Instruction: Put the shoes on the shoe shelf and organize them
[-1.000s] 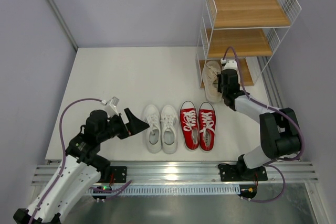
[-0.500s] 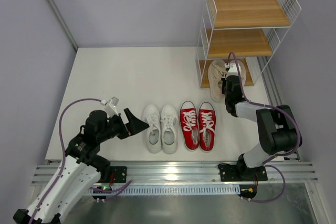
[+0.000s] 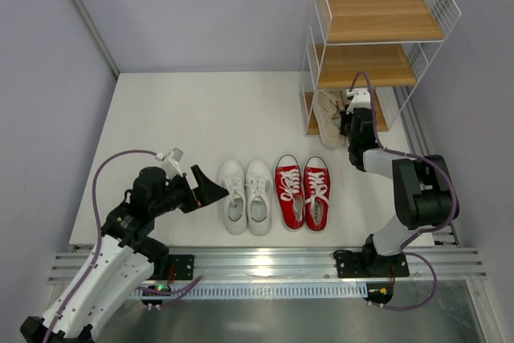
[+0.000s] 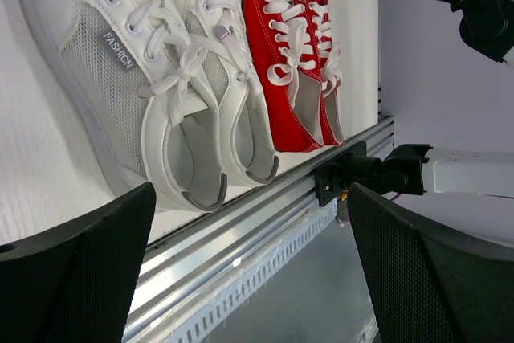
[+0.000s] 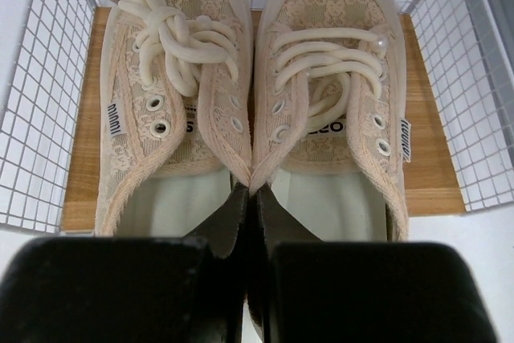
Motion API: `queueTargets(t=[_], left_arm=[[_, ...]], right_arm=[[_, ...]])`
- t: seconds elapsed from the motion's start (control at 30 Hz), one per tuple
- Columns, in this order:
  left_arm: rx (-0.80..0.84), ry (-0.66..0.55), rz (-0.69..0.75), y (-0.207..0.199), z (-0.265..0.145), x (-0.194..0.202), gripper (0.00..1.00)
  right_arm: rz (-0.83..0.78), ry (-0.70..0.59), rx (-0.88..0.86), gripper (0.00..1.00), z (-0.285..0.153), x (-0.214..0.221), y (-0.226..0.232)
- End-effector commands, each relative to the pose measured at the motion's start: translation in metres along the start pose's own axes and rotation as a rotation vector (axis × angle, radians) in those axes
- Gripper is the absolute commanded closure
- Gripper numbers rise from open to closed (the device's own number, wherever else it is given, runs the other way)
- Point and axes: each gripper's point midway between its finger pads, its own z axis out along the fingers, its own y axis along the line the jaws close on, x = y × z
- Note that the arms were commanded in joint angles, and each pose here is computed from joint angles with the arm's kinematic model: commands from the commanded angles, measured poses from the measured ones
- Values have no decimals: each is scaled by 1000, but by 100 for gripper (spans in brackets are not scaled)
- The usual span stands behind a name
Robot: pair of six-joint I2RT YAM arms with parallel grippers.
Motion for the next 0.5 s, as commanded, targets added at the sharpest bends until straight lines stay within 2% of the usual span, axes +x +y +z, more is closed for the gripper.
queueTargets(t=[0.0,0.2,0.47], left_arm=[[27,-34,39,-13,-4,-11,0],[20,-32,37,-11,-3,-10,0],[19,-31,36,-10,-4,-9,0]], right_arm=[[45,-357,-25,96,6,-115,-1],[22,-305,13,96,17,-94,-6],[21,-326,88,96,15,-100,-22]])
